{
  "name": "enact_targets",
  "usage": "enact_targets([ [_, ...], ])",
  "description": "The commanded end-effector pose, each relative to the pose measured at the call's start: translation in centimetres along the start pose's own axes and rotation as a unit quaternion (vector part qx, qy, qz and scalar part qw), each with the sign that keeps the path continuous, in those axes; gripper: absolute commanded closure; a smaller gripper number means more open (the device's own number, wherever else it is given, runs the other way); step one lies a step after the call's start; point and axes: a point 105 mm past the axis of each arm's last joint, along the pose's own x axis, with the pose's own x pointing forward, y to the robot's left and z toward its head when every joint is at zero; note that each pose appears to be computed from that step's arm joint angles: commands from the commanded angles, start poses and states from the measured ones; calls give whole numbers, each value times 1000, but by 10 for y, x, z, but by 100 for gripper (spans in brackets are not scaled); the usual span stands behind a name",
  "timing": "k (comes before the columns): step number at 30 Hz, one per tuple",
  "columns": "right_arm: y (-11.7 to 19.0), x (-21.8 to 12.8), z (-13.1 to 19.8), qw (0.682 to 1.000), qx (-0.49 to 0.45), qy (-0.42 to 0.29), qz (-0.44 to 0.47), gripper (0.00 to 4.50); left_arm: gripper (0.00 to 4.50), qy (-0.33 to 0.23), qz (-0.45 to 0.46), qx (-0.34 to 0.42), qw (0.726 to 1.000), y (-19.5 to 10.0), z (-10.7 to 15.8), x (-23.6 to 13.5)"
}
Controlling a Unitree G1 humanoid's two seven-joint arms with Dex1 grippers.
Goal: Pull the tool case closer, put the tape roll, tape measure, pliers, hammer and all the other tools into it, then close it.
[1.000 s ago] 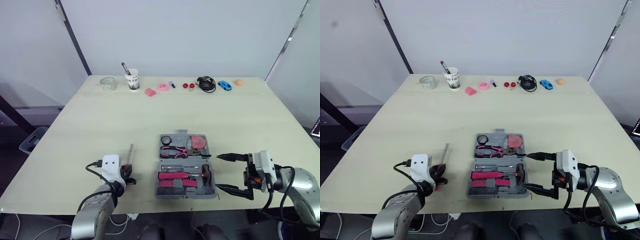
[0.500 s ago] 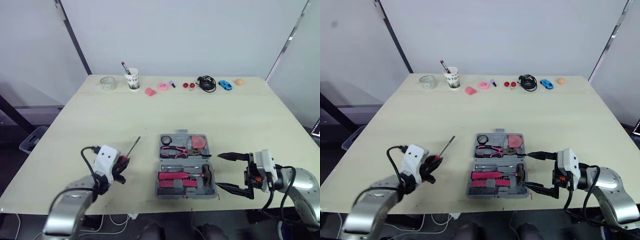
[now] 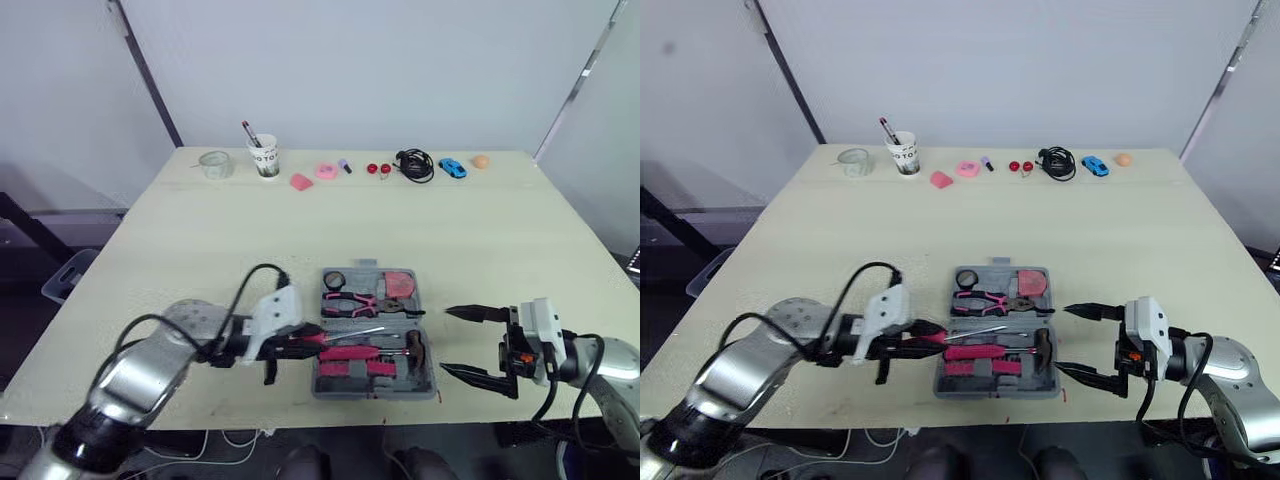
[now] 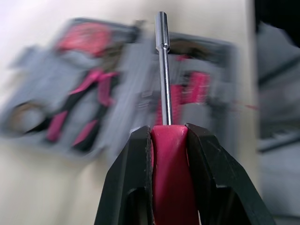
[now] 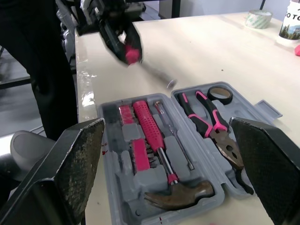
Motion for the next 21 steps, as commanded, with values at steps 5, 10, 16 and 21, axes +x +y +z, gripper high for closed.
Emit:
enact_targets([
  [5,-1,-6,8,1000,-23,1,-12,0,391,55,-57,45,996,-11,-7,22],
  [10,3,-8,8,1000,-16,3,-11,0,391,63,-68,38,995,-14,-5,37],
  [16,6,-16,4,1000,-6,18,-1,0,391,79,-83,34,993,-21,-8,46],
  [21,9,-22,-4,999,0,45,20,0,391,91,-78,27,992,-22,-10,53],
])
